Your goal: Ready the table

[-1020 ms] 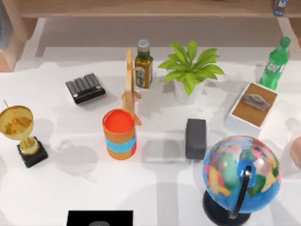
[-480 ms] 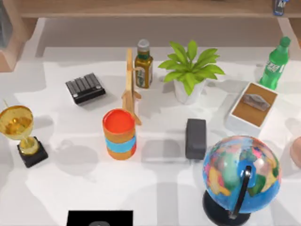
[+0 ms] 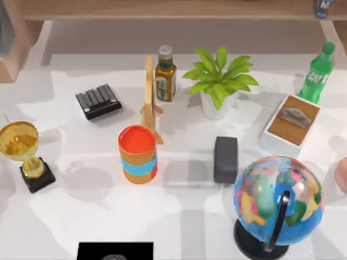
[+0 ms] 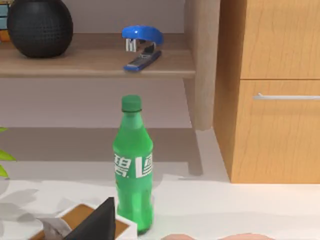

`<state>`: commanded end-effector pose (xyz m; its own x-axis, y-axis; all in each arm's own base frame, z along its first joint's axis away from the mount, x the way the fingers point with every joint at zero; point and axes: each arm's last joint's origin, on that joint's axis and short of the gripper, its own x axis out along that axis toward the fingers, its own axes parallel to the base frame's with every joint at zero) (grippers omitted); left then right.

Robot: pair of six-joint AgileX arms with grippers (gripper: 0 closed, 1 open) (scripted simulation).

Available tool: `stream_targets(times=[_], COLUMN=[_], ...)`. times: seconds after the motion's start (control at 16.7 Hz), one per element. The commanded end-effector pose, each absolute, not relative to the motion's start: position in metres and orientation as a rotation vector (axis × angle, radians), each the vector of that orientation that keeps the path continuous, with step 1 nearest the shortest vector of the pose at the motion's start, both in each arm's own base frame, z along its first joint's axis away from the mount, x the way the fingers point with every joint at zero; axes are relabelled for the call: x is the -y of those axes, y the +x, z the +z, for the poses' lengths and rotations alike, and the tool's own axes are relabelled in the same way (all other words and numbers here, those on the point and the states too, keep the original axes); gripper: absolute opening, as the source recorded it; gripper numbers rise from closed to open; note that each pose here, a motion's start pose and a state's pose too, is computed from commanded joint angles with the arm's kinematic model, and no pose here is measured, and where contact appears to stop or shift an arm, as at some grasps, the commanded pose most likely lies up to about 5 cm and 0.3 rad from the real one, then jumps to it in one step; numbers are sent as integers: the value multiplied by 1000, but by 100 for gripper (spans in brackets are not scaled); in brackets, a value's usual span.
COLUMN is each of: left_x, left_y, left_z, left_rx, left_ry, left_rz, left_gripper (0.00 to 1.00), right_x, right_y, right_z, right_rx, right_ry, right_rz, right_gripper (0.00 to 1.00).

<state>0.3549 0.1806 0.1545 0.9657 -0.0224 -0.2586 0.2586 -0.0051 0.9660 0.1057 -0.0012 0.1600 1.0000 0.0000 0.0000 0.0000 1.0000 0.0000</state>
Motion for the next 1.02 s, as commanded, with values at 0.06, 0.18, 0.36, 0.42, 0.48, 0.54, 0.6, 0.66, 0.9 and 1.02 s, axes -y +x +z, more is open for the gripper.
stream_targets(times=[0.06,0.18,0.36,0.42,0.48,0.54,0.6,0.66,0.9,1.02], left_x=[-181,-179,-177,-177,-177,-177,-177,-177,-177,-177], left_y=[360,371,377,377,377,377,377,377,377,377], left_z=[154,152,148,148,148,148,148,148,148,148], left_rx=[-186,-184,-186,-186,-186,-186,-186,-186,-186,-186], left_ry=[1564,1563,1557,1557,1557,1557,1557,1557,1557,1557], left_rz=[-222,-226,-237,-237,-237,-237,-237,-237,-237,-237], left_gripper=[0,0,0,0,0,8,15,23,53,68], right_x=[1,1,1,1,1,1,1,1,1,1], right_y=[106,106,106,106,106,106,106,106,106,106], right_z=[160,160,160,160,160,160,160,160,160,160], right_rx=[0,0,0,0,0,0,0,0,0,0], right_ry=[0,0,0,0,0,0,0,0,0,0], right_rz=[0,0,0,0,0,0,0,0,0,0], right_gripper=[100,100,100,100,100,100,100,100,100,100])
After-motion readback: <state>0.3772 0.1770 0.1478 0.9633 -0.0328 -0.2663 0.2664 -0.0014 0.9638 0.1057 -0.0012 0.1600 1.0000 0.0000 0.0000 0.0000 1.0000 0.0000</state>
